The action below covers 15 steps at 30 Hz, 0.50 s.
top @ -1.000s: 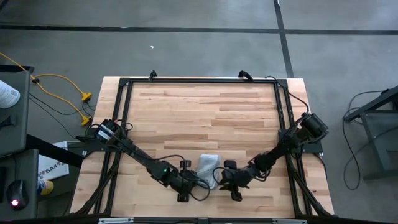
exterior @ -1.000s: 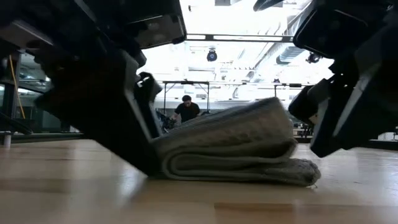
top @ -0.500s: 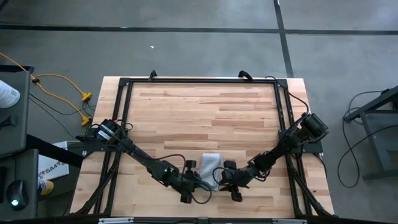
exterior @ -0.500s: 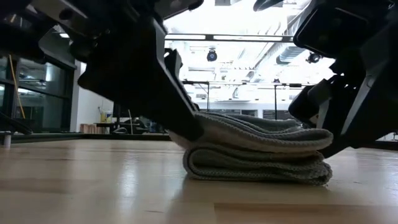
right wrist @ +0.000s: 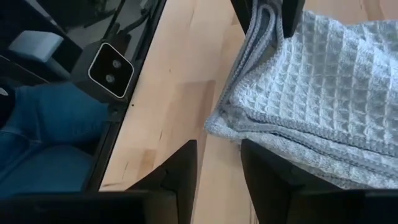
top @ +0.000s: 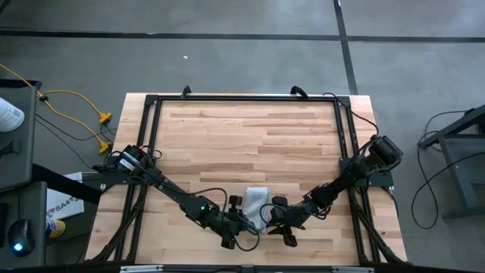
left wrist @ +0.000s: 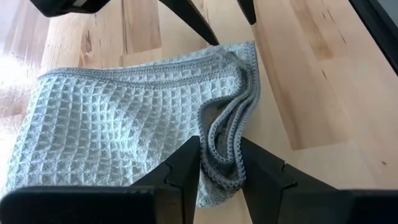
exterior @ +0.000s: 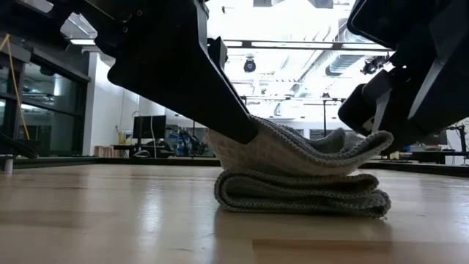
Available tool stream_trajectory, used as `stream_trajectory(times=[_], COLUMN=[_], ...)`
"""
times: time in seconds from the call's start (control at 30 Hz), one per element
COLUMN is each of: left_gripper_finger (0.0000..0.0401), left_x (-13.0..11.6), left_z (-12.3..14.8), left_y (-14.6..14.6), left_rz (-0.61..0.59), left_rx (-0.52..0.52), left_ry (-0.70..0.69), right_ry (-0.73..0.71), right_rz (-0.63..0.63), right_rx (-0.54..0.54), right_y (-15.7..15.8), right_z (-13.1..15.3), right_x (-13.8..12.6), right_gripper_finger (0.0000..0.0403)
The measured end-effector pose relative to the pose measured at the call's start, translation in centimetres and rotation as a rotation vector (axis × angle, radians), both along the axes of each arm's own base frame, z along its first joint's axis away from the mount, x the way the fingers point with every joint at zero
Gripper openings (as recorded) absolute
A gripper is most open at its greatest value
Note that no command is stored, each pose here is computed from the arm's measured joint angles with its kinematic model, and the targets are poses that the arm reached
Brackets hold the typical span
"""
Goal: Fold microfiber towels
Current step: Fold the gray towel on the table
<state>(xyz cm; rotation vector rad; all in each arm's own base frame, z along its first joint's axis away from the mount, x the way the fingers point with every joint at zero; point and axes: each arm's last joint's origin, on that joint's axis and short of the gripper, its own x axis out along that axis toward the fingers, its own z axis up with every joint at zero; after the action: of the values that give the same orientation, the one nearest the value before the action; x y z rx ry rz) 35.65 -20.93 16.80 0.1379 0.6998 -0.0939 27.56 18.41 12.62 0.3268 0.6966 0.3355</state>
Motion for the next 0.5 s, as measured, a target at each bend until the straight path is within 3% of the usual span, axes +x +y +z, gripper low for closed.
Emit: stream_trajectory(times=[0.33,0.5], left_gripper_finger=[0.0100,0.0100], left_x=[0.0,0.0], left_z=[0.0,0.0], left_y=[-0.1,-0.1], left_rz=[-0.009,-0.010], left_rx=[-0.031,-0.031], left_ry=[0.012,0.012], right_ry=[-0.020,-0.085], right_rz=[0.037,-0.035], right_rx=[0.040,-0.025], right_y=[0.0,-0.4], right_z=[1.0,1.5], right_x=[0.0,0.2], right_gripper_finger=[0.0118,0.0118])
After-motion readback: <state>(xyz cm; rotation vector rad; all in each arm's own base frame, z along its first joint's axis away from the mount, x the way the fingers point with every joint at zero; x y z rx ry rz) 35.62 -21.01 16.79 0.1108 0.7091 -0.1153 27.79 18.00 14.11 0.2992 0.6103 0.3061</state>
